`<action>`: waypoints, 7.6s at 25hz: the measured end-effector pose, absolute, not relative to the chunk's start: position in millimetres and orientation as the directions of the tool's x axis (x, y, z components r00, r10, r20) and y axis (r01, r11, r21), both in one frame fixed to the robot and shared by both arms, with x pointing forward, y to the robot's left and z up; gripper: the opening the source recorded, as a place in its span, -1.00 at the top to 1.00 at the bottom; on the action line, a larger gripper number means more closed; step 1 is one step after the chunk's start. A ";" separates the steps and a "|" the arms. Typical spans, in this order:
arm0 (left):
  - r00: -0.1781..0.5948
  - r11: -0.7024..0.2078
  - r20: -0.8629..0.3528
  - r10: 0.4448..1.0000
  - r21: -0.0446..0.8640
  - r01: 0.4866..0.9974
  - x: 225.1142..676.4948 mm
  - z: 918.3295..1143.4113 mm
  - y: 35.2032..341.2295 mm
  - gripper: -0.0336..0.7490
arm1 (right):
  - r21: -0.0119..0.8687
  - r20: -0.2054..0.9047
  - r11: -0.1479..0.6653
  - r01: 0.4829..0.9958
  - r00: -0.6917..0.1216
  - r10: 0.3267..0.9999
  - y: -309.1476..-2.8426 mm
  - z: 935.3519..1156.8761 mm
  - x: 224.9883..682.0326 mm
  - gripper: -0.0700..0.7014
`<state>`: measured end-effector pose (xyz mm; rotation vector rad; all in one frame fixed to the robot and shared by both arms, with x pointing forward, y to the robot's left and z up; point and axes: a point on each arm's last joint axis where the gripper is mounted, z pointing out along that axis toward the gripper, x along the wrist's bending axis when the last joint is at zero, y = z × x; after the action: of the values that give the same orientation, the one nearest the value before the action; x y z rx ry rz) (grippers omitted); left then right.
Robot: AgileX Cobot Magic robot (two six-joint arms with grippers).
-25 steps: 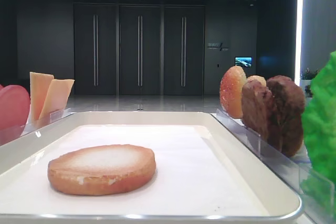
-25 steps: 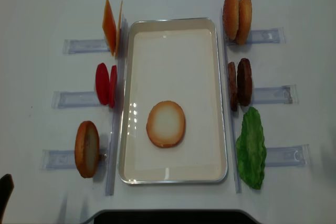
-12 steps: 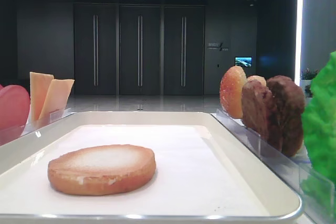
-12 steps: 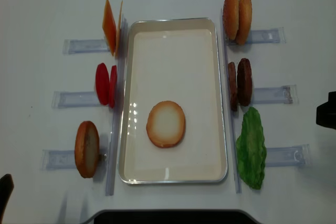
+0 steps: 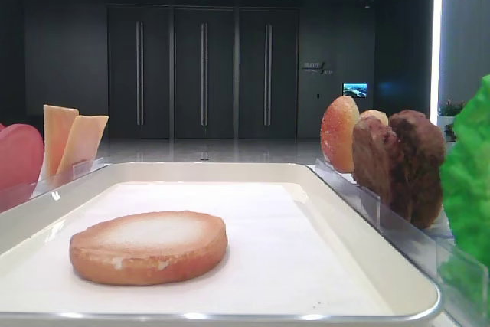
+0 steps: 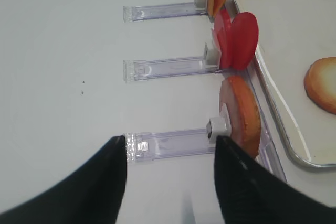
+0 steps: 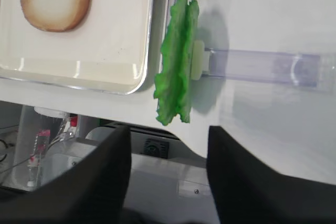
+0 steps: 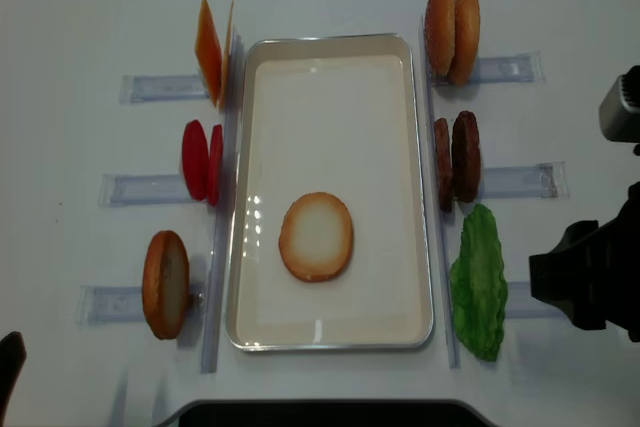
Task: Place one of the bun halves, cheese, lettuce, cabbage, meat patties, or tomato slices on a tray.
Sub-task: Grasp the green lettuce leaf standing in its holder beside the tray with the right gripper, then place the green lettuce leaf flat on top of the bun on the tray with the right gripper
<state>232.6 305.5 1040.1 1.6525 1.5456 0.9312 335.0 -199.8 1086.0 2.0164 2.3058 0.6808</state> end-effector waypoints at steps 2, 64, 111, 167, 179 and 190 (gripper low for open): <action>0.038 -0.063 0.050 0.998 0.857 0.511 232.6 1040.1 305.5 -0.13 | 0.328 0.253 0.095 0.940 -0.184 0.950 -191.3 1082.5 336.3 -0.03; 0.038 -0.063 0.050 0.998 0.857 0.511 232.6 1040.1 305.5 -0.13 | 0.211 0.135 0.116 0.970 -0.147 0.980 -145.0 1019.1 396.8 0.19; 0.038 -0.063 0.050 0.998 0.857 0.511 232.6 1040.1 305.5 -0.13 | 0.378 0.686 0.297 0.877 -0.481 0.546 -40.2 1056.8 385.3 0.75; 0.038 -0.063 0.050 0.998 0.857 0.511 232.6 1040.1 305.5 -0.13 | 0.452 0.664 0.310 0.836 -0.548 0.510 -49.2 954.1 485.4 0.76; 0.038 -0.063 0.050 0.998 0.857 0.511 232.6 1040.1 305.5 -0.13 | 0.474 0.612 0.333 0.815 -0.576 0.542 -52.0 950.7 487.9 0.76; 0.038 -0.063 0.050 0.998 0.857 0.511 232.6 1040.1 305.5 -0.13 | 0.488 0.572 0.352 0.799 -0.597 0.562 -54.0 948.4 489.7 0.75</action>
<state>232.6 305.5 1040.1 1.6525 1.5456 0.9312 489.7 -54.0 948.4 1.4722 2.8215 1.3377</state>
